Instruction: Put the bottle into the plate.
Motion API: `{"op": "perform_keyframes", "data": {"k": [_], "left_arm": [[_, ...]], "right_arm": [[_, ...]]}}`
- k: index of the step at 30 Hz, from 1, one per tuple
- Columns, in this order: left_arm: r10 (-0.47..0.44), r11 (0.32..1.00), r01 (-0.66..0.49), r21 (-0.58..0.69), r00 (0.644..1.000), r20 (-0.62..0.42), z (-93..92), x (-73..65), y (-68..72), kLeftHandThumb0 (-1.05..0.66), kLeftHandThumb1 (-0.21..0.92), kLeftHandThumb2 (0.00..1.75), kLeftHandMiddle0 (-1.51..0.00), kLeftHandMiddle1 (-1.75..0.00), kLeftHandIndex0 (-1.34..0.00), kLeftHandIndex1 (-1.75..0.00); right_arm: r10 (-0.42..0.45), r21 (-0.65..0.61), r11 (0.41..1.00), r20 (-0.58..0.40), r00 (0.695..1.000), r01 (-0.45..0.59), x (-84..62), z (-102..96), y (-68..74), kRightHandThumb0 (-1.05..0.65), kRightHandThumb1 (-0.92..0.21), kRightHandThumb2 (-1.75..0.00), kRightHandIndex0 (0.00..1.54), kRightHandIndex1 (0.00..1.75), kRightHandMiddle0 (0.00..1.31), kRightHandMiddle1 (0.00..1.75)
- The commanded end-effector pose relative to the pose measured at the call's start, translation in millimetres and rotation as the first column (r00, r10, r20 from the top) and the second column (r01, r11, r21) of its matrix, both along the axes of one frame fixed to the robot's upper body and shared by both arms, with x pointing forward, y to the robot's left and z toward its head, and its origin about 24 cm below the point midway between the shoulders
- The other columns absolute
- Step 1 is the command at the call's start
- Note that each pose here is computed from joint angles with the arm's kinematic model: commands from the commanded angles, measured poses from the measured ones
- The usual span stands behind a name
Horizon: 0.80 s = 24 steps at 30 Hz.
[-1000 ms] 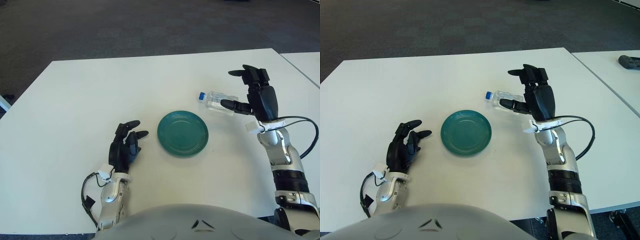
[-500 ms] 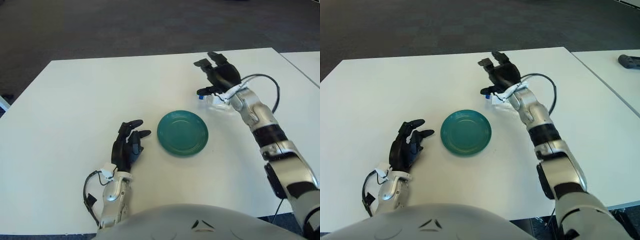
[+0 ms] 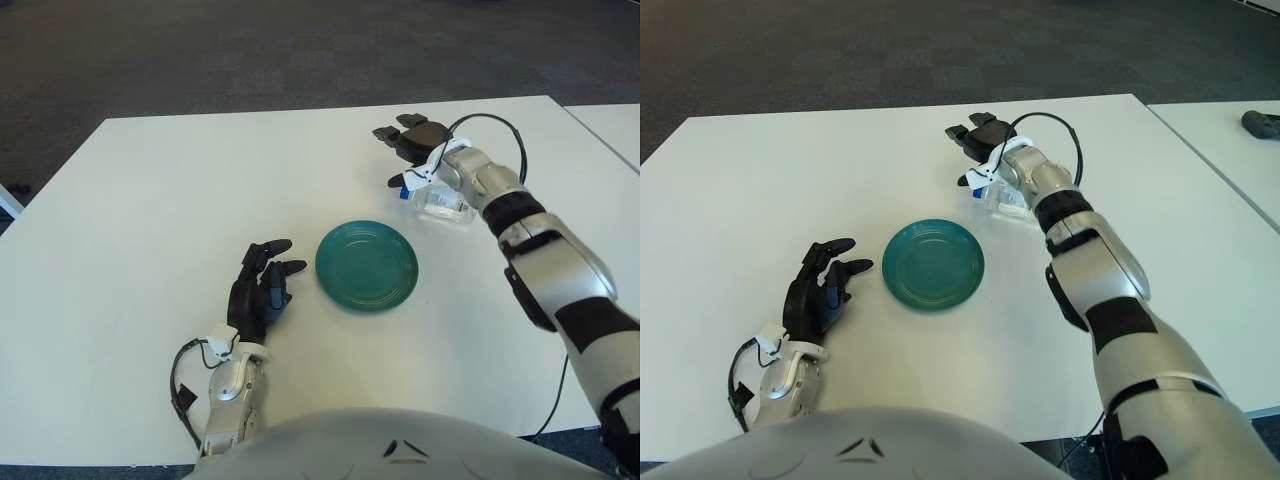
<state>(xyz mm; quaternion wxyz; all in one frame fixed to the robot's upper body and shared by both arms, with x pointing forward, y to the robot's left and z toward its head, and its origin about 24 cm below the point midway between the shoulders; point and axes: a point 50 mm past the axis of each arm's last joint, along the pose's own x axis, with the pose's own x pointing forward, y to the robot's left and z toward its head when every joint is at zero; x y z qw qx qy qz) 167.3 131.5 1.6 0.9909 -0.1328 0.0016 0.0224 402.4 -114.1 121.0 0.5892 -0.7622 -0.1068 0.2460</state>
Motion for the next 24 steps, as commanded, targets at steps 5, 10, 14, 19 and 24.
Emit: {"op": "perform_keyframes", "data": {"k": [5, 10, 14, 19, 24], "left_arm": [[0.003, 1.000, -0.003, -0.007, 1.000, -0.022, -2.5, -3.3, -6.3, -0.83, 0.92, 0.70, -0.57, -1.12, -0.31, -1.18], [0.005, 1.000, -0.005, -0.013, 1.000, -0.022, -2.1, -4.3, -5.6, -0.84, 0.92, 0.70, -0.57, -1.12, -0.30, -1.18], [0.016, 1.000, -0.016, -0.002, 1.000, -0.014, -1.1, -5.7, -4.2, -0.84, 0.92, 0.70, -0.57, -1.12, -0.31, -1.18], [0.017, 1.000, -0.017, 0.011, 1.000, -0.013, -1.8, -10.1, -0.3, -0.85, 0.92, 0.71, -0.58, -1.12, -0.32, -1.19], [0.014, 1.000, -0.015, -0.010, 1.000, -0.015, -2.6, -12.4, 2.8, -0.85, 0.92, 0.70, -0.59, -1.12, -0.32, -1.19]], "right_arm": [[-0.007, 0.011, 1.000, -0.013, 1.000, 0.007, 2.6, 2.0, 5.0, -1.05, -0.92, -0.66, 0.00, 0.00, 0.00, 0.00], [-0.042, 0.011, 0.999, -0.029, 0.999, 0.043, 0.3, -9.9, -7.5, -1.05, -0.92, -0.66, 0.00, 0.00, 0.00, 0.00], [-0.080, 0.020, 0.997, -0.044, 0.996, 0.081, -0.7, -14.9, -19.7, -1.05, -0.92, -0.66, 0.00, 0.00, 0.00, 0.00], [-0.121, 0.046, 0.991, -0.054, 0.991, 0.123, -1.6, -15.3, -37.5, -1.05, -0.92, -0.63, 0.00, 0.00, 0.00, 0.00], [-0.144, 0.084, 0.985, -0.058, 0.988, 0.149, -2.1, -11.2, -50.5, -1.05, -0.92, -0.62, 0.00, 0.00, 0.00, 0.00]]}}
